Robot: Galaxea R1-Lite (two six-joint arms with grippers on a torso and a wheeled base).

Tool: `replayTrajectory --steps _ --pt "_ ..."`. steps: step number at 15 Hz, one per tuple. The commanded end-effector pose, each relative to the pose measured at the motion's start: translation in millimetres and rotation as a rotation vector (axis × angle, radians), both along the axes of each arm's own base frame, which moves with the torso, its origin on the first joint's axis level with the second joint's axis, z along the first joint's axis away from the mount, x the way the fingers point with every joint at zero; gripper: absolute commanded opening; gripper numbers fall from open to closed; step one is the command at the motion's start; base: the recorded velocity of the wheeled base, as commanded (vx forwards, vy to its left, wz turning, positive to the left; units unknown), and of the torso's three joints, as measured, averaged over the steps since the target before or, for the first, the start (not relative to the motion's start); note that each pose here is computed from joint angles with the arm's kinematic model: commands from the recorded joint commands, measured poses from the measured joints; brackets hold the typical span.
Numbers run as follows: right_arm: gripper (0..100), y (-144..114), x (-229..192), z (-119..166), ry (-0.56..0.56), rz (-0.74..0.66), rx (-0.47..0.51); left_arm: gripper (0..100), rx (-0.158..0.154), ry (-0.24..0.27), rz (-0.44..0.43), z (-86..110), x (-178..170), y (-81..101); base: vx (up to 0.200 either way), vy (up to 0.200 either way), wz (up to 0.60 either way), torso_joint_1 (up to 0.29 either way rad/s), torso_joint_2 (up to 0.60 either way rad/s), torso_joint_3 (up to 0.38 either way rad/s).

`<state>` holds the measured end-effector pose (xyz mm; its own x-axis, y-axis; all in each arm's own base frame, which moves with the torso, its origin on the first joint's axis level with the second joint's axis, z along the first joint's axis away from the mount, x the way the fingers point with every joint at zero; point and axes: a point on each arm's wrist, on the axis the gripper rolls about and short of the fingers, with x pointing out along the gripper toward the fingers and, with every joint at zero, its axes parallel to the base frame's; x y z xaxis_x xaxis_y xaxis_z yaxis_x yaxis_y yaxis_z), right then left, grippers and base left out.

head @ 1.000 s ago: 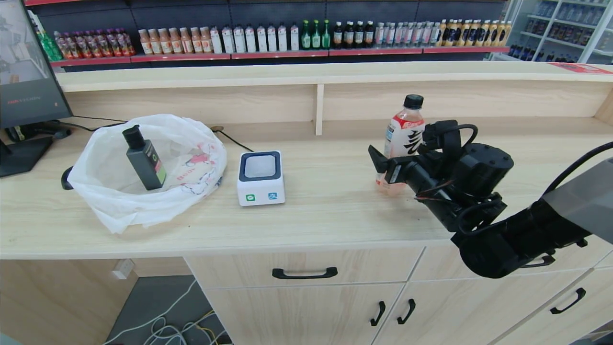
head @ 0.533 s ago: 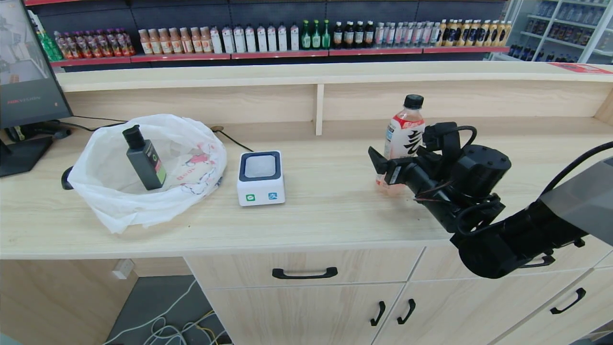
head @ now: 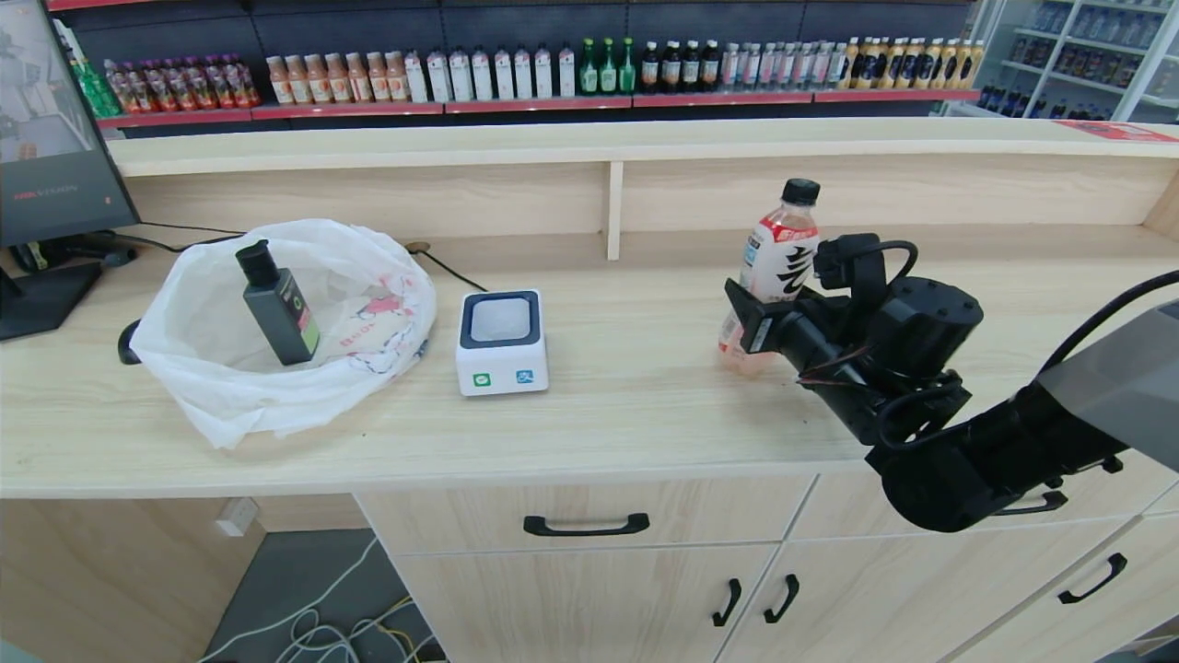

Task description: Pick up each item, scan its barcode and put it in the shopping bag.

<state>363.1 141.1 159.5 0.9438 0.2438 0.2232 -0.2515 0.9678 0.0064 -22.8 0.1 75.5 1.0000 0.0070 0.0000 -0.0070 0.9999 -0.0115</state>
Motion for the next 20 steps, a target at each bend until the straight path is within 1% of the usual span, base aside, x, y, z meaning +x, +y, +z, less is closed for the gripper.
replayTrajectory --steps 1,4,8,11,14,15,16,18,20 --pt "0 -1 0 2 -0.008 0.003 0.001 100 -0.001 0.0 0.001 0.0 0 0.0 0.0 0.0 0.0 0.0 0.0 0.0" --pt "0 -1 1 4 -0.015 0.006 0.004 100 0.001 0.0 0.001 0.0 0 0.0 0.0 0.0 0.0 0.0 0.0 0.0" --pt "0 -2 -3 22 -0.05 0.004 0.016 100 -0.001 0.0 0.001 0.0 0 0.0 0.0 0.0 0.0 0.0 0.0 0.0" --pt "0 -2 -17 45 -0.045 0.015 -0.007 100 -0.001 0.0 0.001 0.0 0 0.0 0.0 0.0 0.0 0.0 0.0 0.0" --pt "0 -1 -42 74 -0.063 0.035 -0.04 100 -0.001 0.0 0.001 0.0 0 0.0 0.0 0.0 0.0 0.0 0.0 0.0" --pt "0 0 -47 79 -0.06 0.045 -0.041 100 -0.001 0.0 0.001 0.0 0 0.0 0.0 0.0 0.0 0.0 0.0 0.0" --pt "0 1 -61 87 -0.062 0.063 -0.041 100 -0.001 0.0 0.001 0.0 0 0.0 0.0 0.0 0.0 0.0 0.0 0.0" --pt "0 -4 -79 87 -0.057 0.067 -0.074 100 -0.001 0.0 0.001 0.0 0 0.0 0.0 0.0 0.0 0.0 0.0 0.0" --pt "0 -5 -109 80 -0.033 0.099 -0.106 100 0.001 0.0 0.001 0.0 0 0.0 0.0 0.0 0.0 0.0 0.0 0.0"
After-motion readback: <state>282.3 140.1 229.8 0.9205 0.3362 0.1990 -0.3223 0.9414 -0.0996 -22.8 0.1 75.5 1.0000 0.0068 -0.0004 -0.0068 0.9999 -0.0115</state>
